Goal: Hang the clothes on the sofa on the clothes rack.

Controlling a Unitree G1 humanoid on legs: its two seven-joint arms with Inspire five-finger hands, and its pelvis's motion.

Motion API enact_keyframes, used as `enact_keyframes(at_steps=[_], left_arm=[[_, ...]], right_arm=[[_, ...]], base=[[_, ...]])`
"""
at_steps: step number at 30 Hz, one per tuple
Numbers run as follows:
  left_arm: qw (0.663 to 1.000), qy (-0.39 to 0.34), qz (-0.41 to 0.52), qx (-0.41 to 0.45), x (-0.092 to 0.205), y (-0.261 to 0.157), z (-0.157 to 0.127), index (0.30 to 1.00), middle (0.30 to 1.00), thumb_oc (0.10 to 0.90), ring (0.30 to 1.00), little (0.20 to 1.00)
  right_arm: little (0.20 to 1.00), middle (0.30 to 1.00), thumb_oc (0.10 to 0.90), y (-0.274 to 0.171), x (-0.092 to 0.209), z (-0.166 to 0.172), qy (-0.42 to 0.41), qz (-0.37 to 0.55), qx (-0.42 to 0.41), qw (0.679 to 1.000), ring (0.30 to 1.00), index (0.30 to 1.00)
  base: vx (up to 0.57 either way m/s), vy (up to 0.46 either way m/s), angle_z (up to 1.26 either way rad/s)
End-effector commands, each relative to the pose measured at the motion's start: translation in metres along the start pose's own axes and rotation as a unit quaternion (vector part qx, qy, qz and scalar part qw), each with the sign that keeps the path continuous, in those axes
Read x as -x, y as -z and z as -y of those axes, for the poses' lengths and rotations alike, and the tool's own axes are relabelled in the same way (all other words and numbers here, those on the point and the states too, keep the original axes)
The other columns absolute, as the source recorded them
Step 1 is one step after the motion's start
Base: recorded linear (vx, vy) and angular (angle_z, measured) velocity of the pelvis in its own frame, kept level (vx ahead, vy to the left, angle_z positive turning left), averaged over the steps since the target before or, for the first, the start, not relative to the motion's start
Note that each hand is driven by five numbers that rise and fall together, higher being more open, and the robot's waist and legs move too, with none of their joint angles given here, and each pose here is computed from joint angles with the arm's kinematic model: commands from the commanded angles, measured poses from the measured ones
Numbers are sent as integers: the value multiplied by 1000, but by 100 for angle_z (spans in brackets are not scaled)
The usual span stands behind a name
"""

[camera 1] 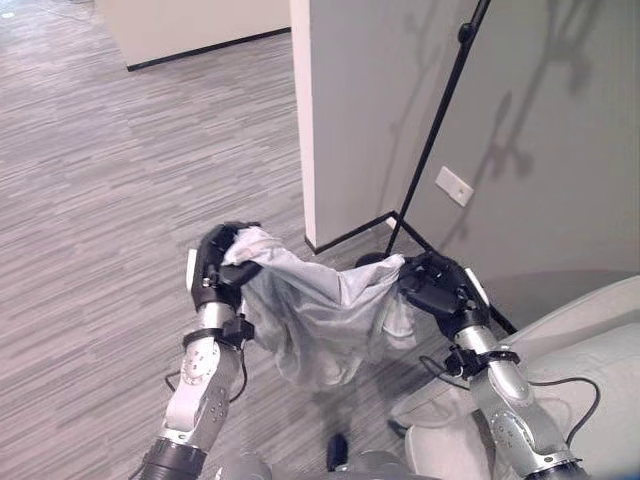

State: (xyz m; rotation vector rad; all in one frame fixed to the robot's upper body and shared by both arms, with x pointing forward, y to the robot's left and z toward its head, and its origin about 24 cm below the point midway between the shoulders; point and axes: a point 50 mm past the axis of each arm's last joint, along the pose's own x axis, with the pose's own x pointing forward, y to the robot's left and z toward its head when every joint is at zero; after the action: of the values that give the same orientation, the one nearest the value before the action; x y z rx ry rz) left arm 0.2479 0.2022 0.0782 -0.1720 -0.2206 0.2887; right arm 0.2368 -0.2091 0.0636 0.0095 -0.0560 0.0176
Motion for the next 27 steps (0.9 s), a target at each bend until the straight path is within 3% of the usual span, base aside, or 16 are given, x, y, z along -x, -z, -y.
enact_keyframes(at_steps=[1,7,9,10,11,12,13,18,21,27], left_arm=[[961,-32,263,-81,-23,-81,-2,300,300,400,300,300],[926,-60,345,-139,-31,-108,3,300,300,400,300,300],[918,-57,354,-167,-32,-108,5,300,300,400,300,300],[918,-56,354,-167,-32,-108,5,300,300,400,300,300],[909,-50,367,-192,-34,-111,10,300,300,400,300,300],[909,-50,367,-193,-34,-111,10,300,300,400,300,300],[900,-37,380,-212,-39,-115,19,300,300,400,300,300],[877,-10,420,-233,-59,-130,48,300,300,400,300,300],[864,-13,444,-236,-66,-141,60,300,300,400,300,300],[843,-43,481,-238,-73,-160,67,300,300,400,300,300]], right_arm=[[300,300,400,-87,-15,20,71,230,126,962,300,300],[300,300,400,-127,-19,27,196,331,212,899,300,300],[300,300,400,-138,-15,33,251,354,262,862,300,300],[300,300,400,-138,-14,33,252,354,262,862,300,300],[300,300,400,-144,-12,38,304,362,322,820,300,300],[300,300,400,-144,-12,38,305,361,322,820,300,300],[300,300,400,-152,-10,42,351,376,324,794,300,300],[300,300,400,-175,-23,36,396,410,334,750,300,300],[300,300,400,-183,-34,30,408,421,323,743,300,300],[300,300,400,-209,-36,29,433,455,357,692,300,300]], base=[[375,130,-119],[282,149,-75],[270,234,-61],[297,295,-71],[181,189,-41],[379,361,-12],[286,247,-1],[216,284,-19],[121,232,-31],[236,-29,-48]])
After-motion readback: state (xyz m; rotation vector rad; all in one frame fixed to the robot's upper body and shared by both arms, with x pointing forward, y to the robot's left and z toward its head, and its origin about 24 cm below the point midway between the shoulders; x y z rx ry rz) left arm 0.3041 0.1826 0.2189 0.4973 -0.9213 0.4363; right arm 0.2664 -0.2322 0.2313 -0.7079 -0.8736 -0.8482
